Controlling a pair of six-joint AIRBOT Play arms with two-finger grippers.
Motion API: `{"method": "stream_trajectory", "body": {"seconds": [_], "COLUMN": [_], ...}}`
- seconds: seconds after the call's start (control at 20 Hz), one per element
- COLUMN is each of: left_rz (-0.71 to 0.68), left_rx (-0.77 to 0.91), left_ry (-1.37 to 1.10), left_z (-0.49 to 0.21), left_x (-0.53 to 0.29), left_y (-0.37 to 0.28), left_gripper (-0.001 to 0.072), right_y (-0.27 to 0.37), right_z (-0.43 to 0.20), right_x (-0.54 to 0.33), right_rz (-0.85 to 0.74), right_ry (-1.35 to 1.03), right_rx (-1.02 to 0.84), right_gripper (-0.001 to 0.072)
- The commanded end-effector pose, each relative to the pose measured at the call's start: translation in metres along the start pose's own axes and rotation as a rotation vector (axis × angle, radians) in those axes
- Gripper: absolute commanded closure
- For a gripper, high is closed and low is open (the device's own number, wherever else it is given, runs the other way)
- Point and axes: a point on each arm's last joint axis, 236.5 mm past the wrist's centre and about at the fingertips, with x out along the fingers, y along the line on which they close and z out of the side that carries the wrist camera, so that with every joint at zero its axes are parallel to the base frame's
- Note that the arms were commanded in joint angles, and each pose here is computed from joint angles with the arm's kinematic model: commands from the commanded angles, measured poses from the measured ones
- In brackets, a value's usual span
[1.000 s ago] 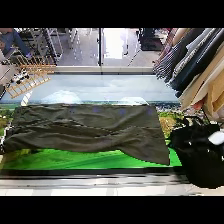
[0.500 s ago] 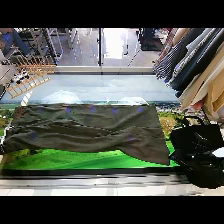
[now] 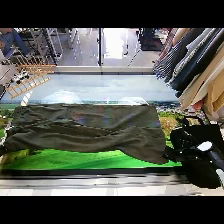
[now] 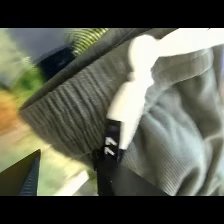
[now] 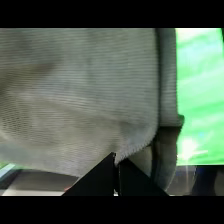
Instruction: Fold the clothes and pants, and hang the long-sleeved shirts on hangers.
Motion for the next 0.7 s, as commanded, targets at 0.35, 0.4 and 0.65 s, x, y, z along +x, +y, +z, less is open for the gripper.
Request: {"method": "stream_trajectory", "body": {"seconds": [0.35, 0.4, 0.65], "left_rz": [-0.105, -0.095, -0.128], "left_rx": [-0.069, -0.068, -0.121], "left_ry": [0.033, 0.049, 0.085], "left_z": [-0.006, -0.01, -0.015], "left_x": [0.011, 0.014, 0.036], "left_y": [-0.023, -0.02, -0.021], "left_gripper": [0.0179, 0.018, 0.0682], "right_y": [0.027, 0.028, 0.029], "right_z": [-0.003, -0.003, -0.005], "right_x": [-0.032, -0.032, -0.033], "right_rz": [0.029, 0.029, 0.034], "right_ry": [-0.022, -0.022, -0.017], "right_rx": [-0.087, -0.087, -0.086], "right_gripper": [0.0685, 0.0685, 0.0685]}}
